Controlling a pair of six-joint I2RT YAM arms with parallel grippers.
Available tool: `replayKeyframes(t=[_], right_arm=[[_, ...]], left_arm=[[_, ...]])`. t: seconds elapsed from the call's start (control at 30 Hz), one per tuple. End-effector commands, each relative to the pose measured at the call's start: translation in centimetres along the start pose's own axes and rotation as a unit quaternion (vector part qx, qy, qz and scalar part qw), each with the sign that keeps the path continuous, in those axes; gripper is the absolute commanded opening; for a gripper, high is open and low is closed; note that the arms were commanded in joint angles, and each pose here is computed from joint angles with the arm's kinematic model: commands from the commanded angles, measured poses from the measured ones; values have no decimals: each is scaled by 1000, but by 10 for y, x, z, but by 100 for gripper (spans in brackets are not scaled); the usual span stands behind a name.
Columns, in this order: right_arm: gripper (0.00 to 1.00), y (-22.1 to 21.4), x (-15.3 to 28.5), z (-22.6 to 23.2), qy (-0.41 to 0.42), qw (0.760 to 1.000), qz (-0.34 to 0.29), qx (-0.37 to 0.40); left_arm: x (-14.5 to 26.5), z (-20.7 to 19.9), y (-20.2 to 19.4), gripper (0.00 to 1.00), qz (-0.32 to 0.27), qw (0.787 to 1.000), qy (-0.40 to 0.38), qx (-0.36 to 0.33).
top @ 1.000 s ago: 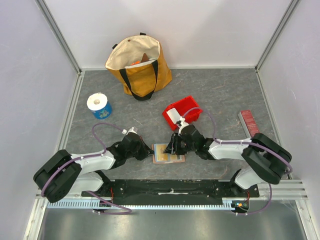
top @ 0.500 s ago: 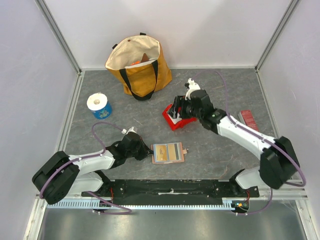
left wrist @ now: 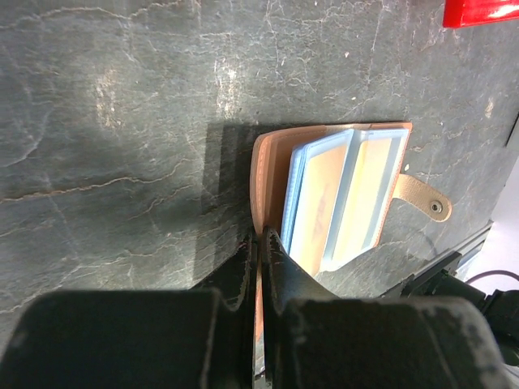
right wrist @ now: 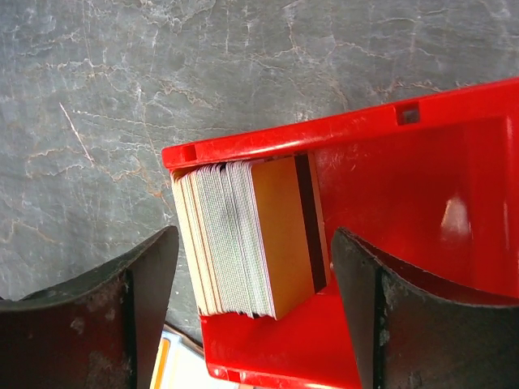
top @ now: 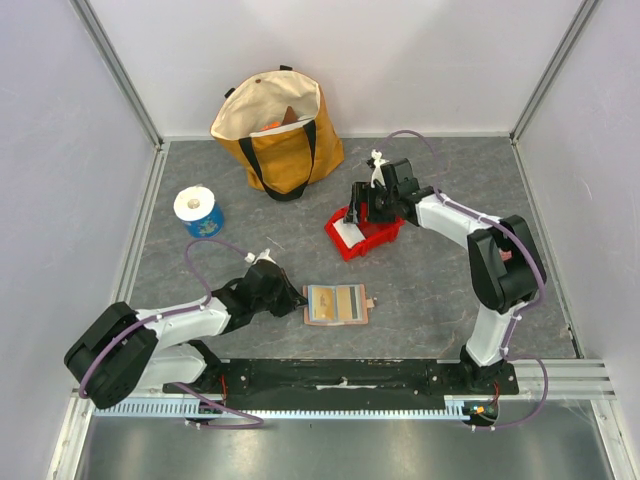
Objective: Put the credit cards into the card holder
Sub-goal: Pick up the credit card from the storage box.
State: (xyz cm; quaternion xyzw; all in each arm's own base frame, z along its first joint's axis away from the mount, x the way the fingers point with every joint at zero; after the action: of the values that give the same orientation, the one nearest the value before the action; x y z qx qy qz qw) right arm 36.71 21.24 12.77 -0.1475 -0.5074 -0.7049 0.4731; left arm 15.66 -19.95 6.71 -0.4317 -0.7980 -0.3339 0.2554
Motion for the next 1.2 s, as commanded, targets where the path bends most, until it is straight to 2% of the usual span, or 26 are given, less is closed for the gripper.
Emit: replayKeyframes(t=[0.0,0.4,0.87,1.17], right_arm=[[83,13,-6,9,48,998,7,27],[84,3,-22,5,78,996,38,12],[68,5,-12,12,101,994,35,15],[63,11,-4,14,101,995,24,17]], left_arm=[[-1,-7,10,2,-16,1000,-4,-22],[-2,-8,11,2,-13,1000,-3,-21],[-3,-7,11,2,-11,1000,-2,-21],[-3,-6,11,2,-11,1000,-2,-21]])
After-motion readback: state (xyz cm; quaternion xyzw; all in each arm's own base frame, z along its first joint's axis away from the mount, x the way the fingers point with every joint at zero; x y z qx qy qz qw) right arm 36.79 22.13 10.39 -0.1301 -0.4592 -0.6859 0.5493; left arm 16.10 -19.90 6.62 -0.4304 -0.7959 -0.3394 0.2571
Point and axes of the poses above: each gripper's point midway between its finger pads, its own x axis back along the fingers, its own z axis along the line the jaws close on, y = z × x, the point moved 6 cm from there along x, back along the fingers, and after that the axes turned 2 degrees about -x, right-handed, at the moved point
